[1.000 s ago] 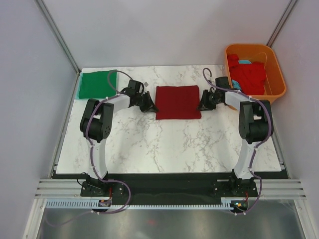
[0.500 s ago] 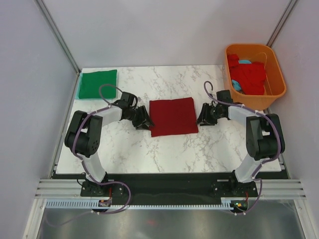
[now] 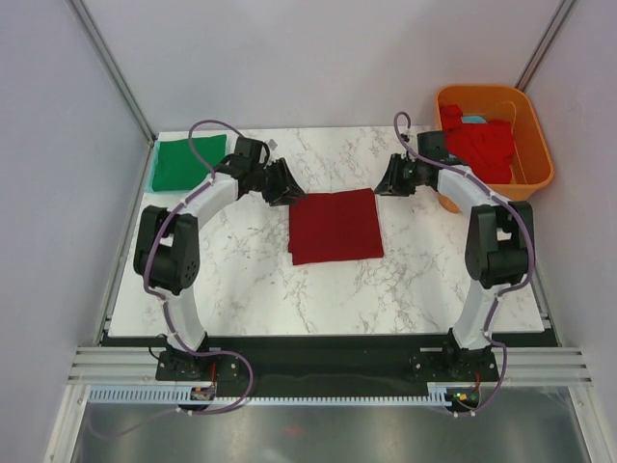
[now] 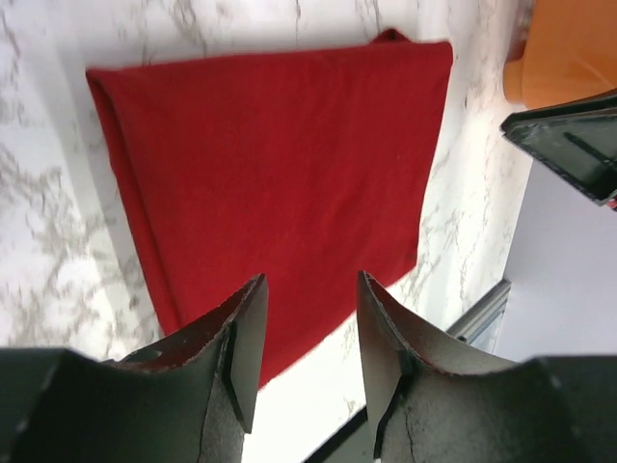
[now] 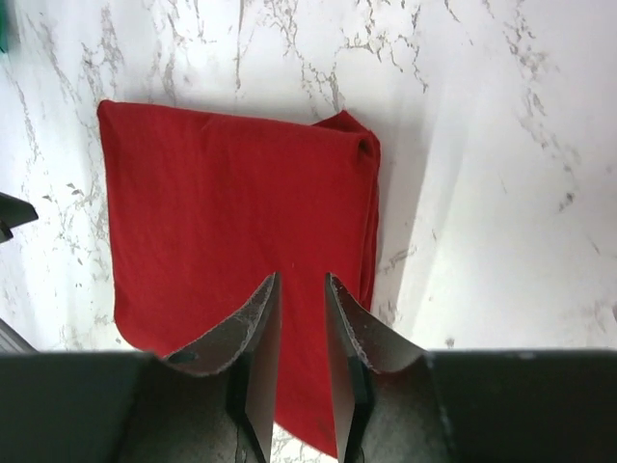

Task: Fold and stack the t-shirts
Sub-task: Neatly place the folded tshirt to the corner

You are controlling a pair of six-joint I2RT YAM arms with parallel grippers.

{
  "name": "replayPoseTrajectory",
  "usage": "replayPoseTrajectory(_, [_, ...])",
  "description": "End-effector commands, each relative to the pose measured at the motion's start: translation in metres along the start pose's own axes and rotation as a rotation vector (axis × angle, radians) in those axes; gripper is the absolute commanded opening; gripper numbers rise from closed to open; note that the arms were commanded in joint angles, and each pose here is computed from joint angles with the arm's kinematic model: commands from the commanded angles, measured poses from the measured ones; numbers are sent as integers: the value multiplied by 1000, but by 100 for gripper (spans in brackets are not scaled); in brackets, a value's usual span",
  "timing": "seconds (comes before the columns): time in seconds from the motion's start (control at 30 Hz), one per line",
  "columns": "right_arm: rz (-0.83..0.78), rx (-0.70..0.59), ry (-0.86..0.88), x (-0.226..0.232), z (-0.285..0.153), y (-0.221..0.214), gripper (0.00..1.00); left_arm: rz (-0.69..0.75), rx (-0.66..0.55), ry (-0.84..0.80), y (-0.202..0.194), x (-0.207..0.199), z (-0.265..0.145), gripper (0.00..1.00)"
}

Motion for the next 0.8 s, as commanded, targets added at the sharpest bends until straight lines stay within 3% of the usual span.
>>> replayPoseTrajectory(0.0, [-7,50,50,-2,18,5,32,26,30,17,7,13,22,49])
replayPoseTrajectory(0.37, [-6,27,-15,-28,70,37,29,77,39,120,19,54,67,48])
replayPoseTrajectory(0.6, [-5,6,-38,-20,52,41,34,137,-35,8,39,14,22,55])
replayPoseTrajectory(0.77, [-4,-35,-53,0,20,42,43,183,-58,50,20,18,-8,61])
Point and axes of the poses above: each gripper's point midway between its finger pads, its own z axis out along the fingers, its own x axis along the line the jaws close on, y = z × x, the point moved 6 cm from there along -z, back along the fingers, and after that the axes turned 4 degrees about z, right-handed, at the moved point
